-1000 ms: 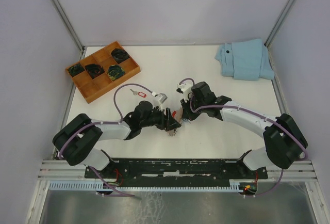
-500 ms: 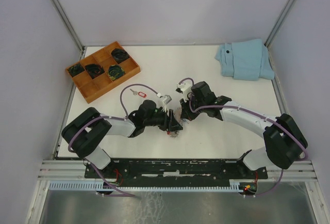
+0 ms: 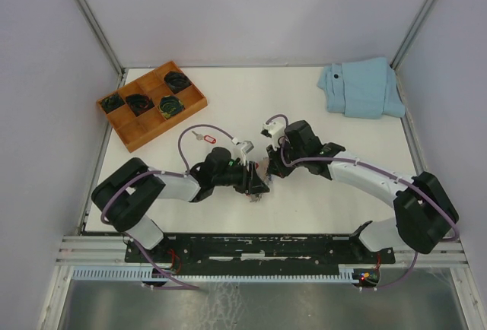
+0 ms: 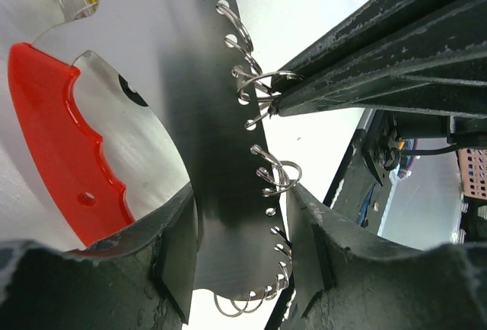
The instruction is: Put the keys on the keyring
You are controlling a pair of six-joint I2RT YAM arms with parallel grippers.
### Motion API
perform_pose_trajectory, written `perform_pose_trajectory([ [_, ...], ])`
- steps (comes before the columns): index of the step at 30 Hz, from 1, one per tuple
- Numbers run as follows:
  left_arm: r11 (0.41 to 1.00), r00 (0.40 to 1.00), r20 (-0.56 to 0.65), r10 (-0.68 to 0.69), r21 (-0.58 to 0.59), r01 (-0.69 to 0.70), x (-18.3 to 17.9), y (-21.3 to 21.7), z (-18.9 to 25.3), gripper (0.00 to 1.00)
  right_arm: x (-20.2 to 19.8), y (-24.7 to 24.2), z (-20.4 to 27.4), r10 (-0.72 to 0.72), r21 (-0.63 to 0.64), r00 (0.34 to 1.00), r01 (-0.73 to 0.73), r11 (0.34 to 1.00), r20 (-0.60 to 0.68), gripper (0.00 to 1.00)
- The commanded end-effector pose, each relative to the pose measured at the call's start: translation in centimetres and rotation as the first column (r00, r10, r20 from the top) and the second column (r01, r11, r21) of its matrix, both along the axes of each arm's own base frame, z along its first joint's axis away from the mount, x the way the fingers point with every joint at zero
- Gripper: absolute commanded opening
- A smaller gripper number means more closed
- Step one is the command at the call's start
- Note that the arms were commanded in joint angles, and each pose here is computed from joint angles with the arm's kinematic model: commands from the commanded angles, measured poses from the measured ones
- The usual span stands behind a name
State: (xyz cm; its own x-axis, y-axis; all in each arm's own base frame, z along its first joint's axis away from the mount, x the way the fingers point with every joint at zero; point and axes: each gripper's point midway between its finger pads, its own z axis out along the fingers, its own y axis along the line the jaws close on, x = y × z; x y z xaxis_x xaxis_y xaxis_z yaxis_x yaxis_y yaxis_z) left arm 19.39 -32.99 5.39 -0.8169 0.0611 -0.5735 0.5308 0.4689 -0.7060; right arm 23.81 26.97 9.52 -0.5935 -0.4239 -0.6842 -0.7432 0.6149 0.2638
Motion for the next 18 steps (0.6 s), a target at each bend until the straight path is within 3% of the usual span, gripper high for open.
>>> perform_pose_trajectory([
  [1,1.0,0.995,0.098,0.001,-0.021,0.001,1.3,-0.5,2.8,0.25,0.6,0.8,3.1,-0.003,0.084,0.996,-0.004,0.996,0.091,0.13],
  [5,1.0,0.991,0.131,0.005,0.022,-0.008,1.5,0.1,3.1,0.18,0.7,0.0,3.9,-0.043,0.081,0.992,0.033,0.996,0.116,0.2],
  [18,0.982,0.965,0.263,-0.019,0.185,-0.032,2.3,2.0,3.9,0.11,1.2,-3.4,7.4,-0.224,0.14,0.941,0.193,0.971,0.255,0.45],
])
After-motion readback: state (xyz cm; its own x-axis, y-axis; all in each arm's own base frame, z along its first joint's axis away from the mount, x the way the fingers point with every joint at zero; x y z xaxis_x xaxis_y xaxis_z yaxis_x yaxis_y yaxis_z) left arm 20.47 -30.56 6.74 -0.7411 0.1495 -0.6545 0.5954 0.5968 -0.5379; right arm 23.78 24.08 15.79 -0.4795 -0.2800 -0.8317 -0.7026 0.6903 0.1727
